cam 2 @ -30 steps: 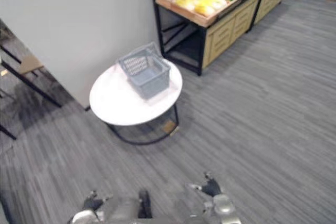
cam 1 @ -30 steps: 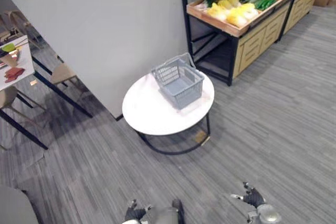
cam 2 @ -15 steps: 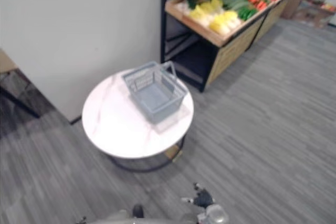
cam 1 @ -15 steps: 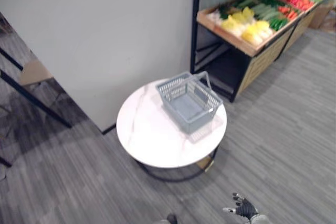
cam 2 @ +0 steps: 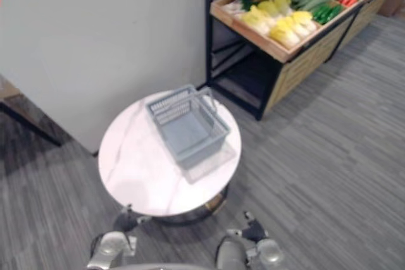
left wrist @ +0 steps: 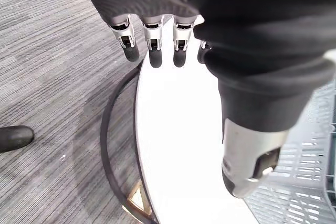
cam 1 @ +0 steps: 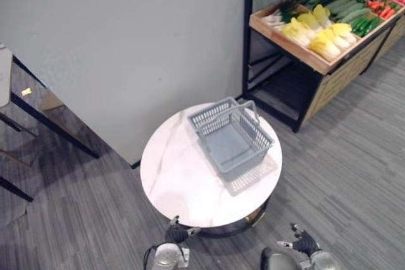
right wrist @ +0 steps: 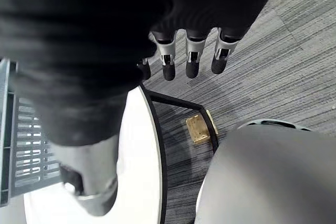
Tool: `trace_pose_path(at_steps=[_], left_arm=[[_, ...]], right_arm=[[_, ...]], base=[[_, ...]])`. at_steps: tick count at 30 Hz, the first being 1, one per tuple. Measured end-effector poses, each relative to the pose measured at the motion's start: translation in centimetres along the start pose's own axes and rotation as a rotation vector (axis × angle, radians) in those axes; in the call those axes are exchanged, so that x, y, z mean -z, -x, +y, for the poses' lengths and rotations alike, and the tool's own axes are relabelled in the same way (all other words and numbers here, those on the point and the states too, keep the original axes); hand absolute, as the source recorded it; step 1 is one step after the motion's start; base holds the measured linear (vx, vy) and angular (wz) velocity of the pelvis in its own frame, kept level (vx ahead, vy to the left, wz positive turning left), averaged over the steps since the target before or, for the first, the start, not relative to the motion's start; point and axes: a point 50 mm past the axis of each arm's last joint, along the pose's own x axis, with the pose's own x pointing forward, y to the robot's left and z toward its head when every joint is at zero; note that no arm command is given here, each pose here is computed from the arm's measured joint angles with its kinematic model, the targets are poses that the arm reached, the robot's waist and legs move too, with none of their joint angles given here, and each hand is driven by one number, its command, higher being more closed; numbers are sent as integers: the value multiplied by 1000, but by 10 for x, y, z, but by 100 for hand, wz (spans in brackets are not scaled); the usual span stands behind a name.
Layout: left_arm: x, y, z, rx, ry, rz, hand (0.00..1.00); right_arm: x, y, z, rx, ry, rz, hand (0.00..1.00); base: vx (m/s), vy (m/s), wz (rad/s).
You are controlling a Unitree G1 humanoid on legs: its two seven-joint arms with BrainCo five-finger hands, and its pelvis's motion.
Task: Pick vegetable in the basket
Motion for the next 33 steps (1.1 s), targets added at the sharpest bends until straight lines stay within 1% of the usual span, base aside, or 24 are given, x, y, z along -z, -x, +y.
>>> trace_pose_path(at_steps=[2, 3, 7, 11, 14, 17, 19, 21, 23, 24, 29, 33], left_arm=[[17, 4, 2, -7, -3, 61, 0], [25, 7, 1, -8, 21, 93, 0], [28, 8, 2, -26, 54, 107, 0], [37, 11, 2, -48, 108, 145, 0], [41, 13, 1, -44, 108, 168, 0], [42, 13, 3, -41, 79, 168, 0], [41, 12, 4, -41, 76, 166, 0], [41, 12, 7, -45, 70, 164, 0], [41, 11, 12, -55, 56, 169, 0], [43, 11, 17, -60, 28, 171, 0], [54, 16, 22, -73, 7, 204, 0], [54, 16, 22, -75, 10, 202, 0]], right_arm=[[-5, 1, 5, -22, 14, -32, 0], [-8, 2, 8, -38, 19, -49, 0], [-12, 4, 7, -34, 5, -77, 0], [-31, 8, -12, 33, 18, -172, 0], [-51, 13, -27, 92, 102, -263, 0], [-96, 24, -40, 207, 240, -448, 0], [-119, 30, -46, 270, 288, -536, 0], [-156, 41, -52, 368, 384, -675, 0], [-181, 49, -53, 413, 427, -769, 0], [-193, 52, -52, 434, 439, -817, 0], [-224, 52, -41, 449, 533, -896, 0], [-256, 32, -34, 422, 670, -894, 0]], base=[[132, -185, 56], [148, -162, 62], [133, -89, 36], [73, 27, -1], [102, 100, -10], [100, 172, 3], [24, 180, 11], [-2, 189, 5], [-34, 137, -9], [-44, 110, -14], [-44, 42, -3], [-19, 1, 23]])
